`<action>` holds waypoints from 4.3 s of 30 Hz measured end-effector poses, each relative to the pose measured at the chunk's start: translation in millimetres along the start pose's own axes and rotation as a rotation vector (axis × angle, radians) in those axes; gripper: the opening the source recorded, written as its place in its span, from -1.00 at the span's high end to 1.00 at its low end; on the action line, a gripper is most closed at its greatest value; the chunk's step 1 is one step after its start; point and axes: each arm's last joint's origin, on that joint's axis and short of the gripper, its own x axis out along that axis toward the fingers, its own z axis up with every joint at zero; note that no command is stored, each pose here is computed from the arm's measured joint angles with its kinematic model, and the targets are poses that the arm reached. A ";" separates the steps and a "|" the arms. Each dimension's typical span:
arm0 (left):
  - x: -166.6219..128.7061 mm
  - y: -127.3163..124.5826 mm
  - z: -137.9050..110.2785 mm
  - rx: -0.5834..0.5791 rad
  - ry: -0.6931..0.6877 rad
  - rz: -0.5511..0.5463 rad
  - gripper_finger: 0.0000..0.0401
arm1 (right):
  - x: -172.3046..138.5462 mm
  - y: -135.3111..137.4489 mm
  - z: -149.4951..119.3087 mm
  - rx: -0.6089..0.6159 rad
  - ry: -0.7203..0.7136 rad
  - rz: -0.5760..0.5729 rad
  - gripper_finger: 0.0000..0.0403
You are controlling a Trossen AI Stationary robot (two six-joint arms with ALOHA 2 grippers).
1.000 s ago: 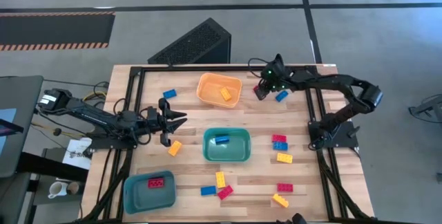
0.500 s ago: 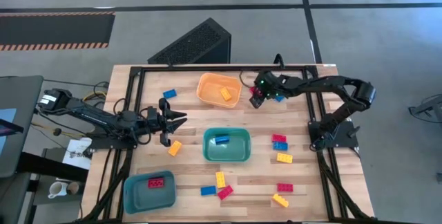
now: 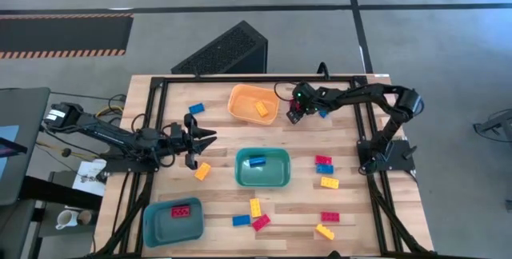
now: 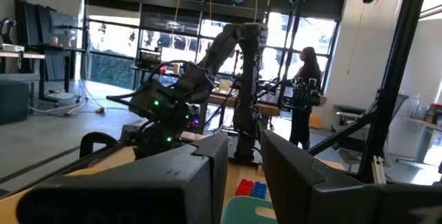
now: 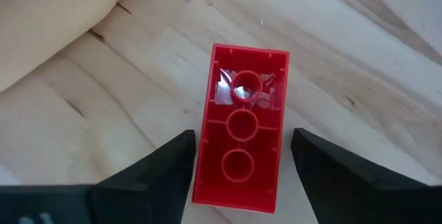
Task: Sort & place blocks by color
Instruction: Put the red game piece into the blue bin
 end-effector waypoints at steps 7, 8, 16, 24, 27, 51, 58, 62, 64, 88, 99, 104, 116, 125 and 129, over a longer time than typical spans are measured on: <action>-0.1 -0.2 -0.9 0.004 0.010 -0.009 0.61 | -27.5 2.6 -2.2 -0.041 0.010 0.019 0.30; -0.1 -0.2 -1.0 0.004 0.010 -0.009 0.61 | -35.7 5.3 0.7 -0.045 -0.025 0.037 0.36; -0.6 -0.2 -10.6 -0.012 0.109 -0.026 0.39 | -103.9 47.3 6.7 -0.108 -0.298 0.229 0.36; 3.9 -2.8 -5.4 -0.078 0.096 -0.035 -0.30 | -152.6 116.5 -11.8 -0.217 -0.563 0.523 0.25; 11.7 -6.9 -5.6 -0.094 0.113 -0.060 -0.50 | -162.6 134.9 -21.8 -0.241 -0.613 0.596 0.28; 96.7 -19.5 -31.7 -0.113 0.168 -0.001 -0.69 | -148.7 193.0 -52.1 -0.281 -0.704 0.792 0.22; 98.9 -18.6 -31.4 -0.115 0.148 -0.059 -0.69 | -147.7 200.5 -54.1 -0.288 -0.722 0.863 0.27; 98.8 -20.4 -29.9 -0.108 0.138 -0.092 -0.69 | -150.8 204.3 -57.6 -0.298 -0.731 0.918 0.23; 98.6 -21.1 -30.2 -0.107 0.143 -0.106 -0.69 | -151.8 206.3 -59.6 -0.302 -0.732 0.930 0.20; 113.0 -45.8 -17.0 -0.092 0.161 -0.187 -0.69 | -156.8 209.1 -61.6 -0.301 -0.755 0.966 0.23; 113.2 -42.5 -19.9 -0.097 0.180 -0.086 -0.57 | -156.7 208.9 -61.6 -0.299 -0.755 0.961 0.17; 113.1 -42.9 -19.8 -0.078 0.178 -0.091 -0.16 | -156.3 208.7 -61.4 -0.296 -0.754 0.955 0.16; 111.2 -41.5 -20.0 0.003 0.214 -0.072 0.49 | -152.1 207.3 -62.7 -0.245 -0.710 0.907 -0.17; 68.0 -34.2 17.9 0.107 0.421 0.114 0.43 | -145.1 207.3 -71.1 -0.267 -0.569 0.924 -0.24; 30.7 -41.4 26.3 0.027 0.617 0.015 0.42 | -145.5 208.1 -73.1 -0.273 -0.562 0.925 -0.24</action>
